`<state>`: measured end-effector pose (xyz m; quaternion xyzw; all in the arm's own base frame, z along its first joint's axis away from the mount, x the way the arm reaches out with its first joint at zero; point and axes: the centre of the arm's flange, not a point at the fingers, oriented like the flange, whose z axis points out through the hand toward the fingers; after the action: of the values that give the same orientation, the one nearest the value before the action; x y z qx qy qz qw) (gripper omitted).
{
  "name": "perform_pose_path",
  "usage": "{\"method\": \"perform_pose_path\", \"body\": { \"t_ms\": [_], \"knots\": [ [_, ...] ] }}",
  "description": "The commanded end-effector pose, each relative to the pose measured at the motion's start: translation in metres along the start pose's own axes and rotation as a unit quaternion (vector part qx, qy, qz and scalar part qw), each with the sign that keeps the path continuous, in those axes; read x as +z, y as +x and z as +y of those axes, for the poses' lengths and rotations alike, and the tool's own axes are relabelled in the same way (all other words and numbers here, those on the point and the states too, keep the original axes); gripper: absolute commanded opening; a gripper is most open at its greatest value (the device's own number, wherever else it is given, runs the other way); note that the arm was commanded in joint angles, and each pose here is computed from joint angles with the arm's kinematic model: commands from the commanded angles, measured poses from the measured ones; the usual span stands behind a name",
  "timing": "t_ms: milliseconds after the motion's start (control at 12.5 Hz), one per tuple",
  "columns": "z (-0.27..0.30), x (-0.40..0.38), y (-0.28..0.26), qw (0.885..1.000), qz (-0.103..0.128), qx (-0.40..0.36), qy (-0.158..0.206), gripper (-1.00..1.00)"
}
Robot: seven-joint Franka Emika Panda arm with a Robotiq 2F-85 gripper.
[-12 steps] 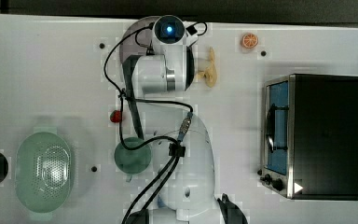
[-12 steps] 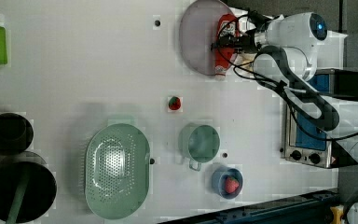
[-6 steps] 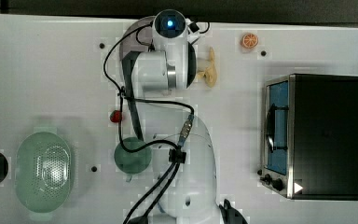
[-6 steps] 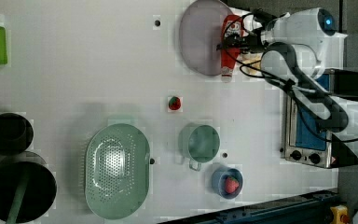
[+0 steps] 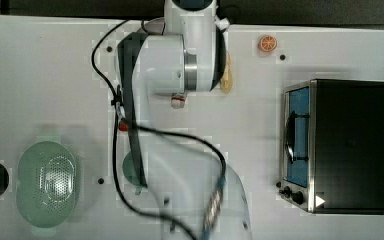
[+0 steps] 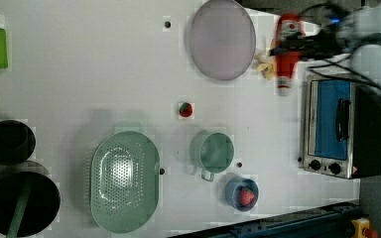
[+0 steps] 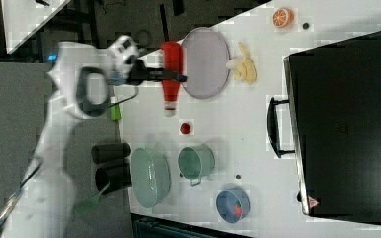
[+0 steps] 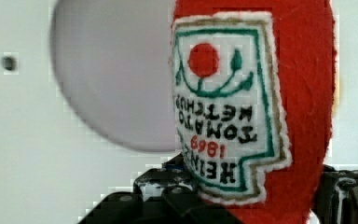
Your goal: Pick ketchup from plate and place it on table.
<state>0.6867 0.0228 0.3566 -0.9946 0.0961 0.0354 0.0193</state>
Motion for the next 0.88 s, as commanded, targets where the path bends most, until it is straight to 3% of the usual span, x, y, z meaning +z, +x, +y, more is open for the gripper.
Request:
{"method": "perform_pose_path", "body": {
  "t_ms": [80,240,560,880],
  "knots": [
    [0.064,-0.071,-0.021,0.999,0.029,0.039,0.007,0.27],
    [0.086,-0.081,-0.045,0.998,0.024,0.055,0.003,0.27],
    [0.109,-0.061,-0.102,0.997,-0.006,0.071,-0.008,0.27],
    [0.112,-0.003,-0.138,0.997,-0.009,0.072,-0.012,0.27]
  ]
}}
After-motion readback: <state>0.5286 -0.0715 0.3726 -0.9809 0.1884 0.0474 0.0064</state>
